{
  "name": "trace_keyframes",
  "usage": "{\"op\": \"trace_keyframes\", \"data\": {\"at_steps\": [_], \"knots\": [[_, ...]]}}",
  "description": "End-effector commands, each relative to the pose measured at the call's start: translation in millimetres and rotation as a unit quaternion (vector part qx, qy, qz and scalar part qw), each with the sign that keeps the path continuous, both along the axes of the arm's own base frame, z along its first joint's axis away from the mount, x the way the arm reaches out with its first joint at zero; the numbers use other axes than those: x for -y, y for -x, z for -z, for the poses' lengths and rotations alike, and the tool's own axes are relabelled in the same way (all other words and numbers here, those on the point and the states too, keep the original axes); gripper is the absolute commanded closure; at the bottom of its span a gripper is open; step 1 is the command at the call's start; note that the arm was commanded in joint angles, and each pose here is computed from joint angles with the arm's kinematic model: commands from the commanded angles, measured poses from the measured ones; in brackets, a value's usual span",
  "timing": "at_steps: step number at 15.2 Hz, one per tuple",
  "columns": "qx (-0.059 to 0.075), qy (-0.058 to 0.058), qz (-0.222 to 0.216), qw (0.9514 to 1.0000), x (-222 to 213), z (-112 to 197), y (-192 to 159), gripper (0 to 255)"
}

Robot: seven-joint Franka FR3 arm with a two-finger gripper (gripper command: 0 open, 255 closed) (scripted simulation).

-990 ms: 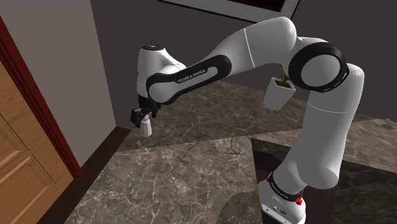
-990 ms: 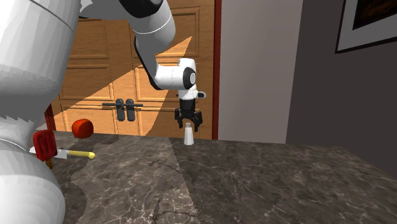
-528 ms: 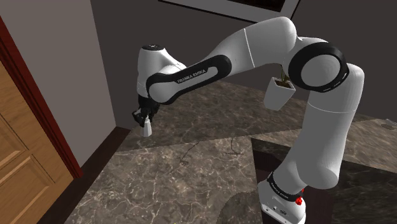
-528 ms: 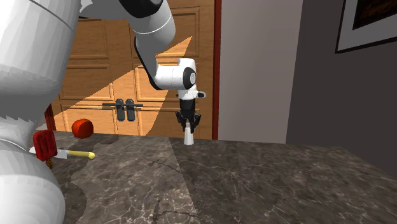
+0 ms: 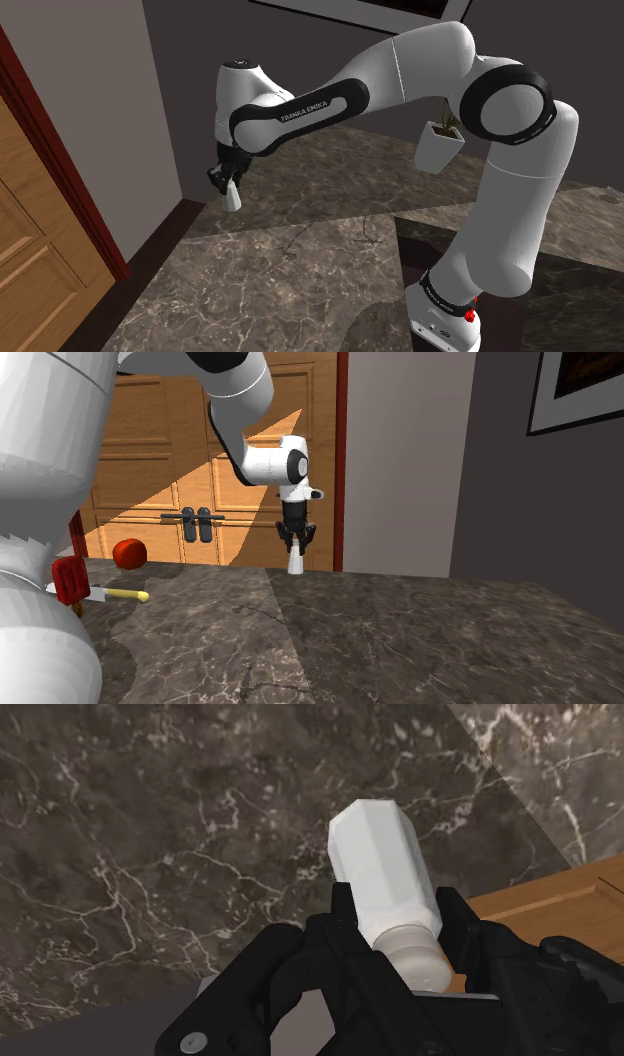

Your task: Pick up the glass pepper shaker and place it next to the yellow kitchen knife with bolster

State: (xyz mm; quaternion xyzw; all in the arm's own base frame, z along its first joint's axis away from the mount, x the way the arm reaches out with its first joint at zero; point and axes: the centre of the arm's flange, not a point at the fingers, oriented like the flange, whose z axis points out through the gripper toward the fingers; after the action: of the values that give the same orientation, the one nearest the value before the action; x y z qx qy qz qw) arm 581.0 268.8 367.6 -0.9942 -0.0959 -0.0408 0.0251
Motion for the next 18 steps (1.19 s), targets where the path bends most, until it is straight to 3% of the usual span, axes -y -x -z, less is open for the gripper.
{"op": "trace_keyframes", "data": {"at_steps": [1, 18], "knots": [[0.0, 0.0, 0.0, 1.0, -0.3, -11.4, -0.6, 255], [0.0, 0.0, 0.0, 1.0, -0.3, -101.1, -0.6, 255]]}}
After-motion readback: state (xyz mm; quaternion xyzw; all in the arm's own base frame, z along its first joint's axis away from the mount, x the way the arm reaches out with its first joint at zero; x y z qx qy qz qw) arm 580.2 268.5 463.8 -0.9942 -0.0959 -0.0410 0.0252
